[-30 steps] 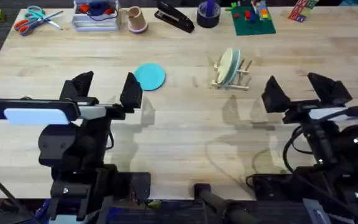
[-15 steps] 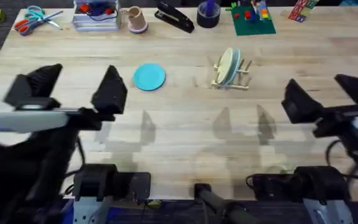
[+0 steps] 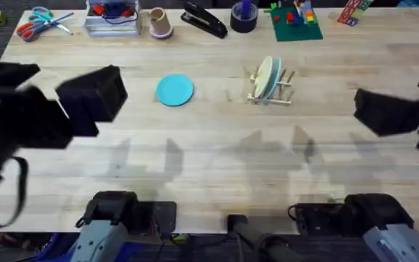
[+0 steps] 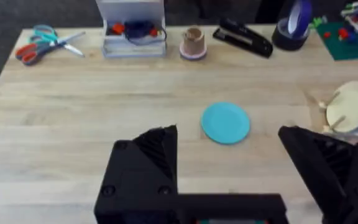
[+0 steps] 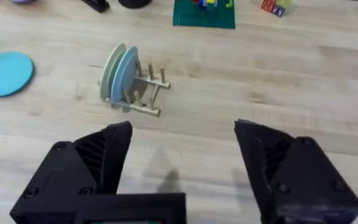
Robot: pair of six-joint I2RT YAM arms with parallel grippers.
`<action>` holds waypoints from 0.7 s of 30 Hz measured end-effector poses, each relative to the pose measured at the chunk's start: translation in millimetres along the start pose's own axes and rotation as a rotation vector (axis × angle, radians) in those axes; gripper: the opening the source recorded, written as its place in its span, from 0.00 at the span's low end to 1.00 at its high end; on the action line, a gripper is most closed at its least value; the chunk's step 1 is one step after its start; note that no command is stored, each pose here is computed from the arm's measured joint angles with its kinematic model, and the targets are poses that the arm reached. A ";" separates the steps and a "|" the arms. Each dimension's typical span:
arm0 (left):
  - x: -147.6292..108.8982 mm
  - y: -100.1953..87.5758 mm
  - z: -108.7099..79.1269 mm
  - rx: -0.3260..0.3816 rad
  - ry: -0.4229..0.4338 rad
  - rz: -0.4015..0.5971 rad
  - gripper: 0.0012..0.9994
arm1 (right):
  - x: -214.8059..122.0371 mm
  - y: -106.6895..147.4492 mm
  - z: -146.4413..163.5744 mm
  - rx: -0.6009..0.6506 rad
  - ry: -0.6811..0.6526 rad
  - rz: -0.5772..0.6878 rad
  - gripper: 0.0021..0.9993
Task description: Pick up the plates from the table one by one and place each into a slot on the dish rack.
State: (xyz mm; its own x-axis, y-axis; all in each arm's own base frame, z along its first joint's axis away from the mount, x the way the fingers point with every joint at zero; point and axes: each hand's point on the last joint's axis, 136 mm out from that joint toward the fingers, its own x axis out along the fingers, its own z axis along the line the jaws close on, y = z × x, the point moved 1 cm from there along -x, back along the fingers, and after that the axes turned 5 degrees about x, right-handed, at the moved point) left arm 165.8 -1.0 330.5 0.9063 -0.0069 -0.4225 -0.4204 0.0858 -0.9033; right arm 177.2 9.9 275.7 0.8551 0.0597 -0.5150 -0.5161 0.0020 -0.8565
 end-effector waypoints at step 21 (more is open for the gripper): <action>43.5 -19.2 -2.2 -0.014 0.079 0.607 0.99 | 9.4 -60.8 -0.2 0.014 0.000 0.324 0.99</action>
State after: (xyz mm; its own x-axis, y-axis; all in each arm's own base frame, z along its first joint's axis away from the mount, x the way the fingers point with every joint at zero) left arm 213.2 -5.1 329.3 0.4988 -0.0351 -0.8660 -0.8620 0.0842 -0.4999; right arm 216.6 10.1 322.8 0.6461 0.0590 -0.7609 -0.7621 -0.0033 -0.6474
